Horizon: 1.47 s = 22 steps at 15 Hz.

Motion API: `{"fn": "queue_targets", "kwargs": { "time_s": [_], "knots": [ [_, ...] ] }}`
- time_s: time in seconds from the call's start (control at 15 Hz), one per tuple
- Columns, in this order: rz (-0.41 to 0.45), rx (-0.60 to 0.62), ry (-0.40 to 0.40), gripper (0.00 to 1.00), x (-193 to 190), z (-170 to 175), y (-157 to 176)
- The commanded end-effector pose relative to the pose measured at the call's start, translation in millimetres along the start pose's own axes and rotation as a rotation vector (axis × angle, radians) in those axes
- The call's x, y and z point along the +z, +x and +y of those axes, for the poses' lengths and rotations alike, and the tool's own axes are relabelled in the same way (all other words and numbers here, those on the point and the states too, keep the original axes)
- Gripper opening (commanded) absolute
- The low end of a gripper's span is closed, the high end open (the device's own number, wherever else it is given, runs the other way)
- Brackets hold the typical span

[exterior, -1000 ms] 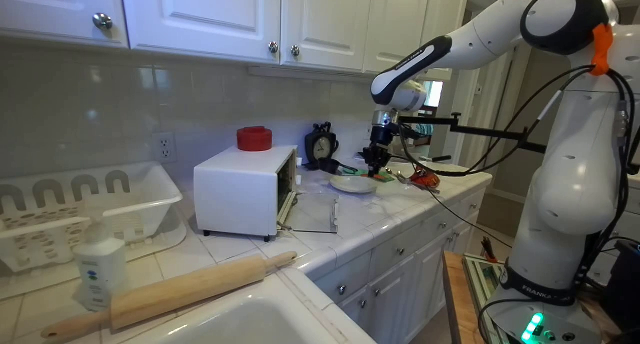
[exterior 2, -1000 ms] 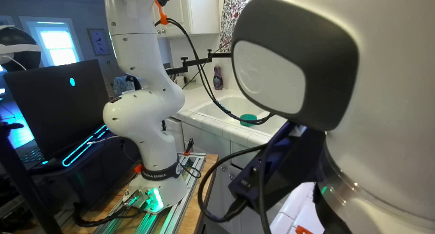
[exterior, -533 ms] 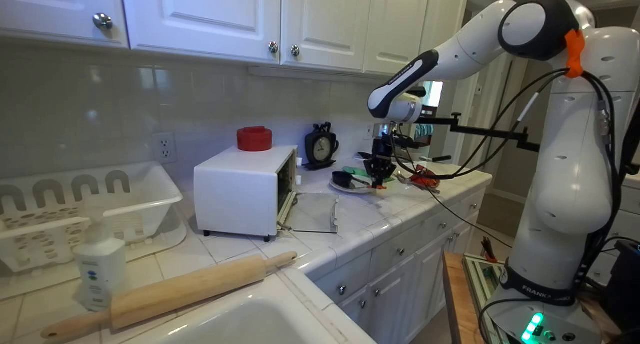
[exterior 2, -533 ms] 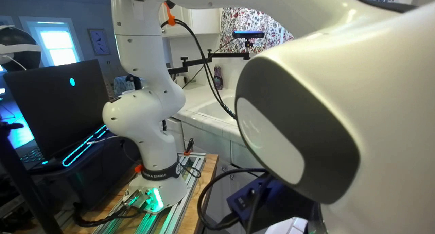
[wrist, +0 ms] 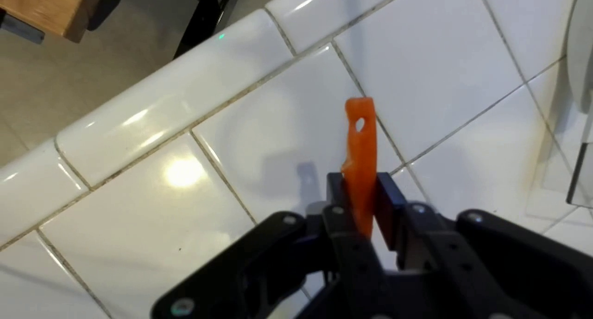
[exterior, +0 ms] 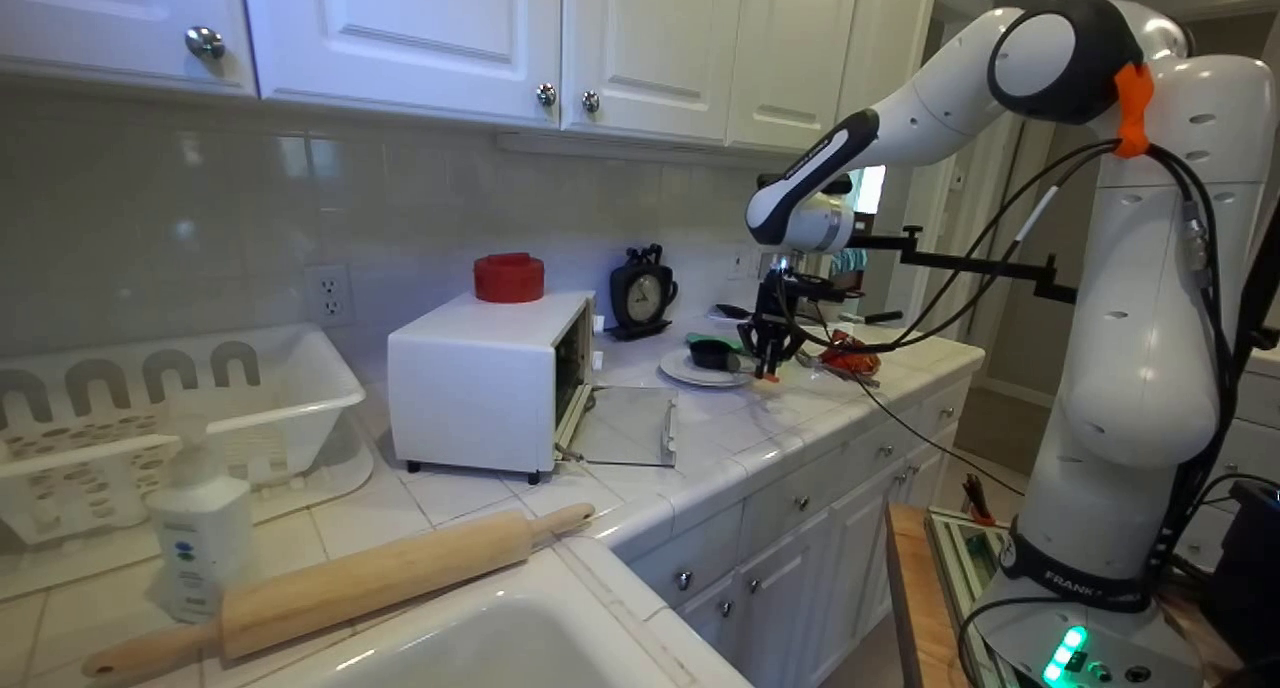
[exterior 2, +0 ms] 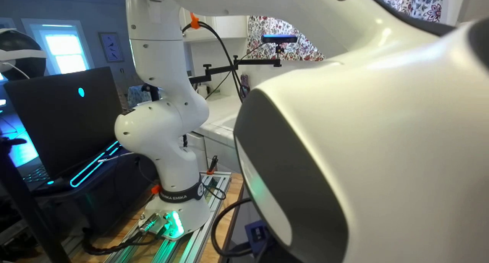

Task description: Use the fish slice to take the black measuring cup out of the open oven.

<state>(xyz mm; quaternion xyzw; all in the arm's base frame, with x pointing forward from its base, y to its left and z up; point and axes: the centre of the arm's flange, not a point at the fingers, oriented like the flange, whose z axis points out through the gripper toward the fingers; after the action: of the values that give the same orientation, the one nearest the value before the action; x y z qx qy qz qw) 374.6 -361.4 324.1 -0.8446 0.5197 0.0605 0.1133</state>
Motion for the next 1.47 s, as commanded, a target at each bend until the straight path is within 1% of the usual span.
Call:
{"fn": "queue_targets", "kwargs": {
  "time_s": [0.0, 0.27, 0.4, 0.87, 1.0, 1.13, 1.2, 1.27, 1.33, 1.4],
  "knots": [
    [0.039, 0.083, -0.044, 0.05, 4, 9, -11],
    [0.062, 0.108, -0.153, 0.05, 4, 9, -16],
    [0.089, 0.126, -0.197, 0.05, 1, 10, -18],
    [0.225, 0.152, -0.291, 0.05, -16, 2, -24],
    [0.265, 0.158, -0.305, 0.05, -22, 2, -27],
    [0.303, 0.148, -0.280, 0.05, -25, 0, -30],
    [0.313, 0.117, -0.248, 0.05, -26, -3, -32],
    [0.333, 0.108, -0.241, 0.05, -27, -6, -34],
    [0.334, 0.101, -0.231, 0.05, -27, -9, -37],
    [0.347, 0.098, -0.238, 0.05, -29, -9, -39]
  ]
}}
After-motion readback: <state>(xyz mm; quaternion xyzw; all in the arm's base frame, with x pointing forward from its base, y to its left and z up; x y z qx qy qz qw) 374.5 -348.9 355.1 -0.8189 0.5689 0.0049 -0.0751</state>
